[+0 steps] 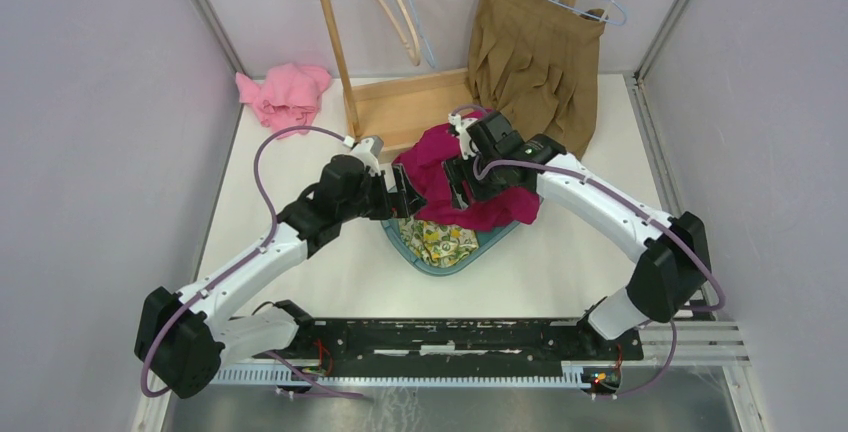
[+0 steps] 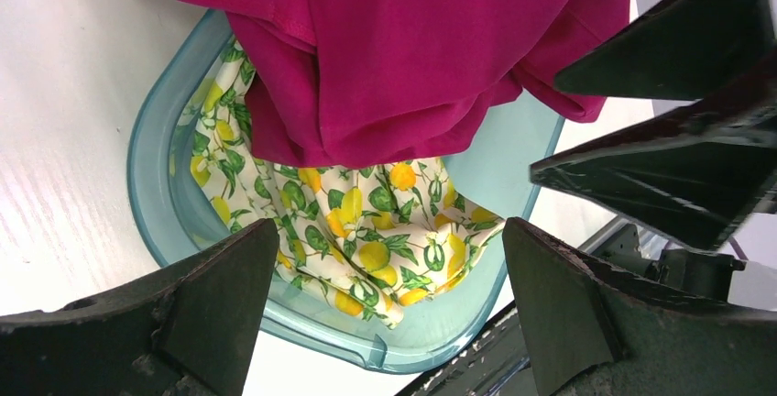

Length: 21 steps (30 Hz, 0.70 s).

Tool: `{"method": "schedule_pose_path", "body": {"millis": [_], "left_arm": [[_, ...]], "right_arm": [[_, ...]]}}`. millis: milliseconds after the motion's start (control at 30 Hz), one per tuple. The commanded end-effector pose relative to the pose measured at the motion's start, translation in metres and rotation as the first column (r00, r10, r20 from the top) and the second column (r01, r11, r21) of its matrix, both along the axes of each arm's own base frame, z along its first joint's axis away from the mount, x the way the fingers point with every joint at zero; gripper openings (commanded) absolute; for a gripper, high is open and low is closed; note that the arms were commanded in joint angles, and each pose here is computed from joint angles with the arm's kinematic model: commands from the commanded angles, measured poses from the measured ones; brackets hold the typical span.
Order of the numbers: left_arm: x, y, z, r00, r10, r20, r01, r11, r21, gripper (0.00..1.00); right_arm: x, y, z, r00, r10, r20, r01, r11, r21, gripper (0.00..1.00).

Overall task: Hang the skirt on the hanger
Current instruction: Pick up the skirt from the bin.

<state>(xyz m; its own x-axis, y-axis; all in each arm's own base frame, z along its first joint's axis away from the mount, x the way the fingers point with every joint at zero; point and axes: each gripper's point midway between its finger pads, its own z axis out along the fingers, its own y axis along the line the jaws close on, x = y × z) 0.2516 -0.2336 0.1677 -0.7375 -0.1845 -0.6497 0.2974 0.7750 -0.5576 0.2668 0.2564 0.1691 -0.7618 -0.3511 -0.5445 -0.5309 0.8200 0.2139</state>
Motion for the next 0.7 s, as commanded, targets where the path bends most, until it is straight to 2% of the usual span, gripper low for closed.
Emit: {"method": "schedule_pose_path", "body": {"millis": [0,467,667], "left_arm": [[0.009,-0.006,0.023,0.998,0.003,0.056,-0.002,1.0,-0.024,0.99],[0.011,-0.004,0.027,0.998,0.01,0.06,-0.009,1.0,-0.018,0.99],[0.011,-0.005,0.028,0.998,0.007,0.066,-0.005,1.0,-0.019,0.99]], "right_arm": [[0.009,0.013,-0.005,1.0,0.018,0.026,-0.018,1.0,0.024,0.72],[0.011,0.011,-0.013,1.0,0.018,0.015,-0.018,1.0,-0.01,0.74],[-0.02,0.02,-0.028,0.991,0.123,-0.055,-0.125,0.992,-0.03,0.74]]}}
